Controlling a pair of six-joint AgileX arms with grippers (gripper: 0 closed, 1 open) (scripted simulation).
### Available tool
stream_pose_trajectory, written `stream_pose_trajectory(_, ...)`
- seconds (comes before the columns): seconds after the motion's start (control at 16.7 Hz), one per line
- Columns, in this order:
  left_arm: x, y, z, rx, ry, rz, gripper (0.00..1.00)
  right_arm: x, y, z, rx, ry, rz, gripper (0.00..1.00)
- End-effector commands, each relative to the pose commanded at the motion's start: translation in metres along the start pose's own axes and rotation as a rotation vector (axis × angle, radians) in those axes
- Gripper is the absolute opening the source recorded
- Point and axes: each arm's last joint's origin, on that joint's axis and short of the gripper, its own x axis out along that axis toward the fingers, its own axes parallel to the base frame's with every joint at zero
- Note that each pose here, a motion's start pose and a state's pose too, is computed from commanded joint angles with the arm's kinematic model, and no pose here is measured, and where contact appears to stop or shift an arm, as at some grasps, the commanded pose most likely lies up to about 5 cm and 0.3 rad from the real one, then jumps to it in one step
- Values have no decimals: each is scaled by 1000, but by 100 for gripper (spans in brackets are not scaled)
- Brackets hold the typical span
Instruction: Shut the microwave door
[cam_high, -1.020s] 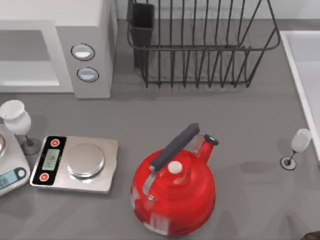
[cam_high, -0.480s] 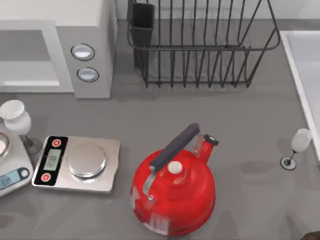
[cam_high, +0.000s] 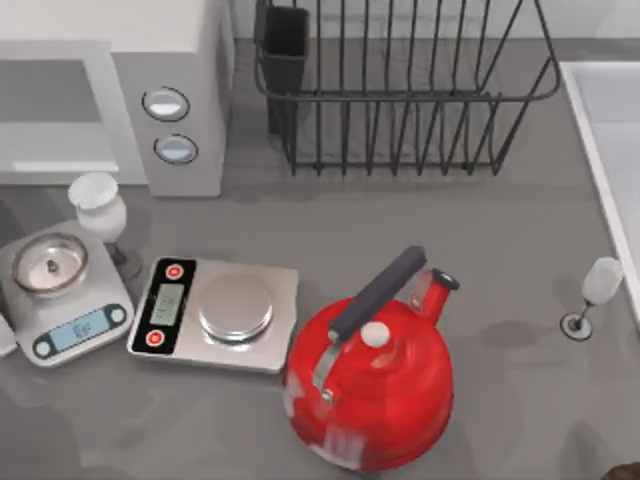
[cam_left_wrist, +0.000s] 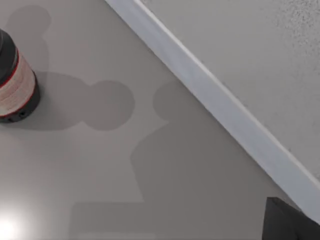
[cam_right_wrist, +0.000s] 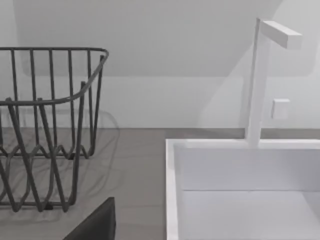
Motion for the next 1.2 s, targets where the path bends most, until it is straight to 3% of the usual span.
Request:
stream_pose_trajectory(0.42,0,-5,8,1,-8,22,0,0,0,0,0,0,0,100)
stream_pose_trajectory(0.9,2,-83,10,22,2,5,0,0,0,0,0,0,0,100)
stream_pose_trajectory(1.2,-3,-98,7,6,-17,19,0,0,0,0,0,0,0,100)
